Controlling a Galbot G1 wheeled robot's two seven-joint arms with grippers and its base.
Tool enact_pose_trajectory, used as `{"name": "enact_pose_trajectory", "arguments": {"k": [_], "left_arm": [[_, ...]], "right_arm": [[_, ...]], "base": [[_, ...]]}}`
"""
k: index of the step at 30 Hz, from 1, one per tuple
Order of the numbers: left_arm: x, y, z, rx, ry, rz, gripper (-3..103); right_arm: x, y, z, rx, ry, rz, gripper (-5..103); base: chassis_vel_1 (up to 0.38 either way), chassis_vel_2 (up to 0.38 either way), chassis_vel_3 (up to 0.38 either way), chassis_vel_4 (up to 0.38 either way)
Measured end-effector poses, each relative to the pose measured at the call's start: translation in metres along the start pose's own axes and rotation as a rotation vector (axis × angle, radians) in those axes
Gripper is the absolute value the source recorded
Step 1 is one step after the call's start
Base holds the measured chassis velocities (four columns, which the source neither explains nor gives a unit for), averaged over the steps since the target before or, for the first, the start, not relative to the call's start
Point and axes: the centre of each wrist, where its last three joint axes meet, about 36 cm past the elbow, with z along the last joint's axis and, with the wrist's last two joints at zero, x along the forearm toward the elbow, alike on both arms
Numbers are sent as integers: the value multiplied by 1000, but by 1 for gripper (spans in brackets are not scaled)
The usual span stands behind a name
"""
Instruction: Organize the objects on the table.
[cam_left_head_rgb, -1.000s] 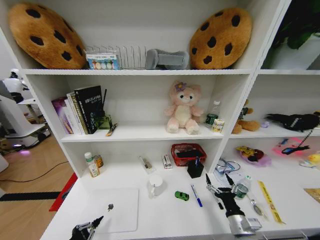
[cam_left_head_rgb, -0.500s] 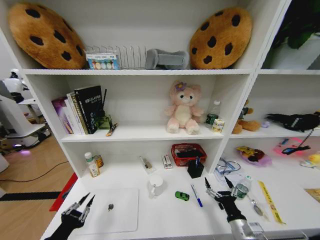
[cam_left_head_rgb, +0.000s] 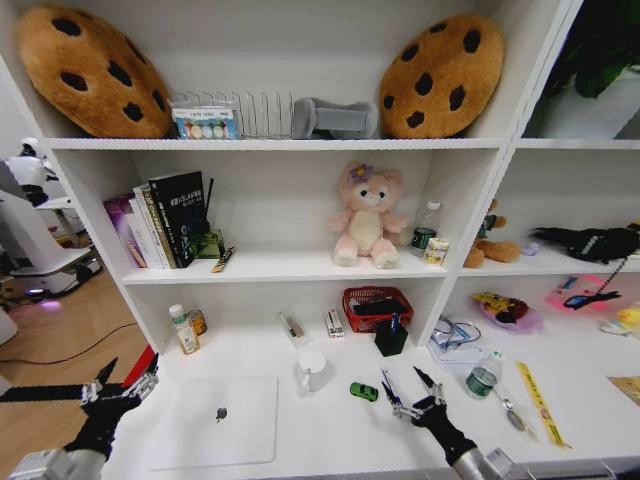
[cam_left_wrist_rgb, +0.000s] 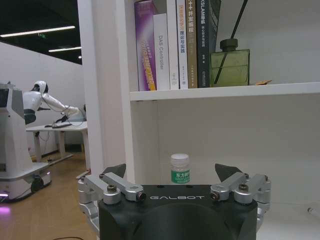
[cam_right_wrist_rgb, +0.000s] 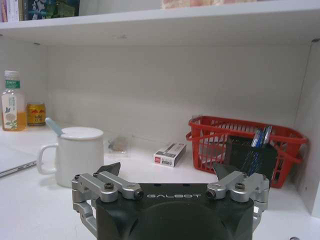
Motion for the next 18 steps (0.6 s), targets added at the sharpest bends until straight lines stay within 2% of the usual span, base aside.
{"name": "enact_pose_trajectory", "arguments": {"k": [13,18], "left_arm": [[5,3,-1,17,-6,-32,100],[7,0,-4,15,-11,-34,100]], "right_arm": [[-39,-22,6,-19,78,-161,100],[-50,-27,10,-6,107,-202,100]], "base": [[0,0,0,0],[0,0,0,0]]}}
